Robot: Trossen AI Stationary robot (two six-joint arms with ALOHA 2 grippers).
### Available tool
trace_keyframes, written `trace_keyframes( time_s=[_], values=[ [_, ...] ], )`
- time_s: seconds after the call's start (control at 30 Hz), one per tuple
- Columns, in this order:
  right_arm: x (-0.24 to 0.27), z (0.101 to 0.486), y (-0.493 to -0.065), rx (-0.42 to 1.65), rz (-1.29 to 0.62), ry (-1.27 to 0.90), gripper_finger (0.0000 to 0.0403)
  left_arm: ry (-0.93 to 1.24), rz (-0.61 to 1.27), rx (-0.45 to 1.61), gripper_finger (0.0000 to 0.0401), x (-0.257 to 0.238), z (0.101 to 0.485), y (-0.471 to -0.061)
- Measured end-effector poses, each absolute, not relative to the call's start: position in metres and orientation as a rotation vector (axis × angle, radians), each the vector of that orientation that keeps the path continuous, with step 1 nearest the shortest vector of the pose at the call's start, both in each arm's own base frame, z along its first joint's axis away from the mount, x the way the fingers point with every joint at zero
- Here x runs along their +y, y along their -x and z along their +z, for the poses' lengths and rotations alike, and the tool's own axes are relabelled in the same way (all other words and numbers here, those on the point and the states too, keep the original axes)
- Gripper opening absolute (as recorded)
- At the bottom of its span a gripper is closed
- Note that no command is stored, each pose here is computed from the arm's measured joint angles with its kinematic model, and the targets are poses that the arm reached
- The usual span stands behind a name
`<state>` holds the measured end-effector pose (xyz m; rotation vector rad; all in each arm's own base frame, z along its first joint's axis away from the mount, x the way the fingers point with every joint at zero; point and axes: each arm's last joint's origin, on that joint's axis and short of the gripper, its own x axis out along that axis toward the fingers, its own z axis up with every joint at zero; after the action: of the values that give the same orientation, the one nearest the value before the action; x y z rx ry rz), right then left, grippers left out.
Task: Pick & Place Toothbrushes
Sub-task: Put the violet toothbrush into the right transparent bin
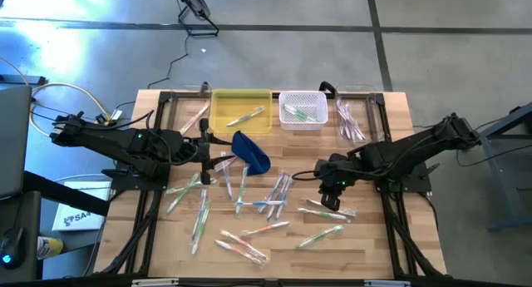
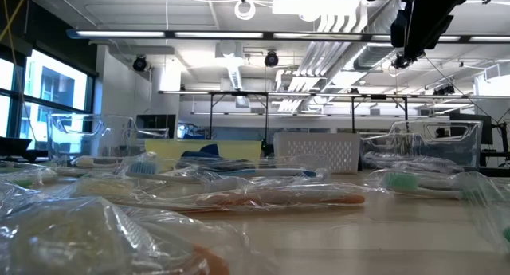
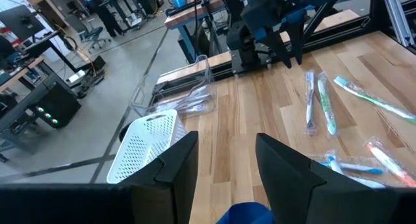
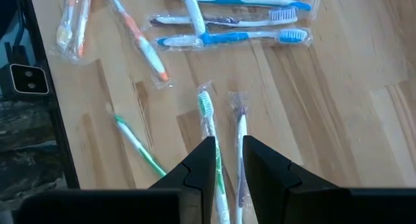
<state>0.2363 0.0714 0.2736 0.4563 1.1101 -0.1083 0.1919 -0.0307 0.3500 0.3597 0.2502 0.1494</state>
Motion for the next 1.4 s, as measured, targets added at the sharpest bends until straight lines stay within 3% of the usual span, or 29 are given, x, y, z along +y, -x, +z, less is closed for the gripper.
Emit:
trace_keyframes(
  time_s=[0.43, 0.8, 1.4],
  values=[
    [0.063, 0.266, -0.222, 1.217, -0.320, -0.394, 0.0082, -0.360, 0.150, 0.250, 0.0149, -0.031, 0.350, -0.192],
    [0.064, 0.218, -0.223, 1.330, -0.448, -0.450, 0.0209, -0.360, 0.150, 0.250, 0.0149, -0.031, 0.350, -0.192],
    [0.100, 0.202, -0.223, 1.359, -0.259, -0.383, 0.0188, -0.360, 0.150, 0.250, 0.0149, -0.031, 0.350, -0.192]
  ],
)
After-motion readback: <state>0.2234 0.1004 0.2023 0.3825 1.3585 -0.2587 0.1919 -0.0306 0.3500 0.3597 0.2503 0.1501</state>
